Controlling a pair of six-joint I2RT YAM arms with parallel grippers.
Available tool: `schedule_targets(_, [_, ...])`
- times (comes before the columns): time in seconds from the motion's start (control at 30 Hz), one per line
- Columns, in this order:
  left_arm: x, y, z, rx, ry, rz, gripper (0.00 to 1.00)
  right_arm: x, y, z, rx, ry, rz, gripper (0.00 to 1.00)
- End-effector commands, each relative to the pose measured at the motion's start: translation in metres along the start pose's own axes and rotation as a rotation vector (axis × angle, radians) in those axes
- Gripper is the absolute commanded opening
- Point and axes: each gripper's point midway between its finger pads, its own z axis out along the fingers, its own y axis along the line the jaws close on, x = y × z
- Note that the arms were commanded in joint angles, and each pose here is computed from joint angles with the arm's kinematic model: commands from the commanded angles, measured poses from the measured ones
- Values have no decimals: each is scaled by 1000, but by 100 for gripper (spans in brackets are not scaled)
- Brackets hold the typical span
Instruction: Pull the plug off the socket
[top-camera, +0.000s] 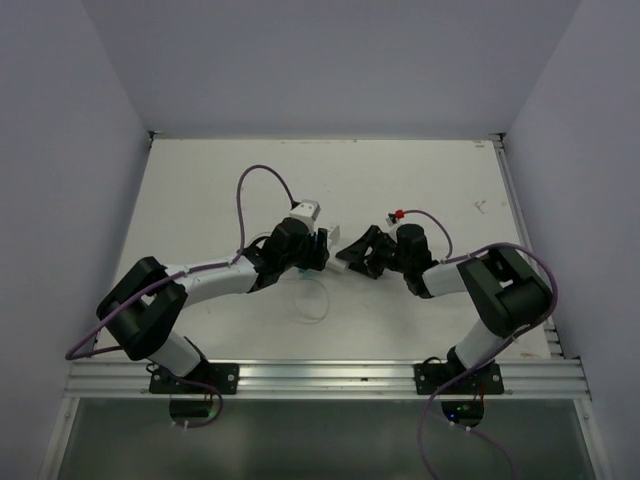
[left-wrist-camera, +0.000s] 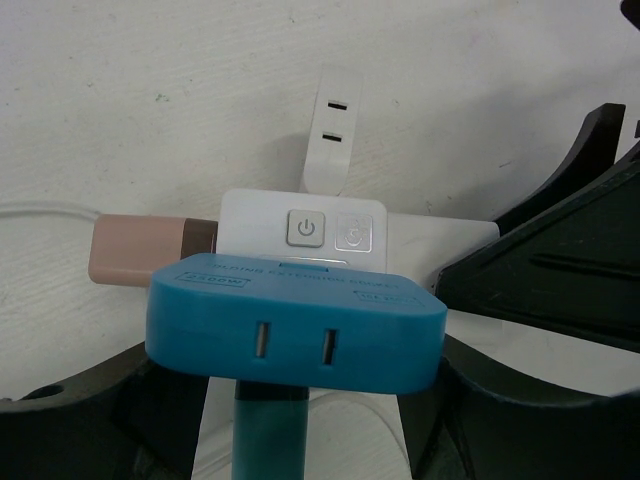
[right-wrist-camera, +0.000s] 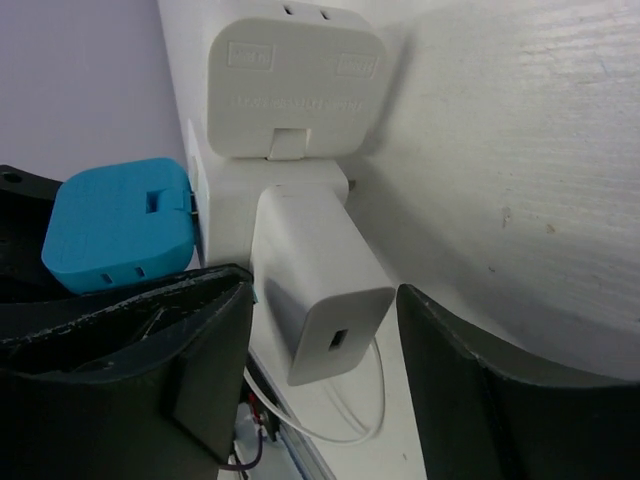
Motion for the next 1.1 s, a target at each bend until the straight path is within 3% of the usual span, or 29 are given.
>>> schedule_targets(0.0, [-47, -21, 1, 52, -128, -59, 2, -7, 35, 3, -174, -24, -34, 61])
schedule_targets(0.13, [-46, -22, 3, 56, -124, -64, 5, -6, 45, 4, -240, -6, -13, 41])
schedule_targets(0.2, [-44, -23, 3, 61, -120, -64, 8, -6, 49, 4, -268, -9, 10, 26])
schedule_targets(0.37, [-42, -23, 3, 62, -116, -64, 31, -6, 51, 4, -313, -9, 48, 0])
schedule_targets(0.5, [-44, -16, -1, 32, -130, -64, 48, -6, 54, 3, -340, -14, 68, 0])
schedule_targets(0.63, [-47, -9, -9, 11, -159, -47, 74, -9, 56, 2, -336, -28, 59, 0])
schedule_targets(0.73, [-50, -11, -15, 30, -184, -38, 83, -9, 56, 1, -321, -32, 52, 0])
schedule_targets(1.07, [-49, -11, -24, 60, -213, -28, 89, -12, 56, 1, -292, -36, 48, 0])
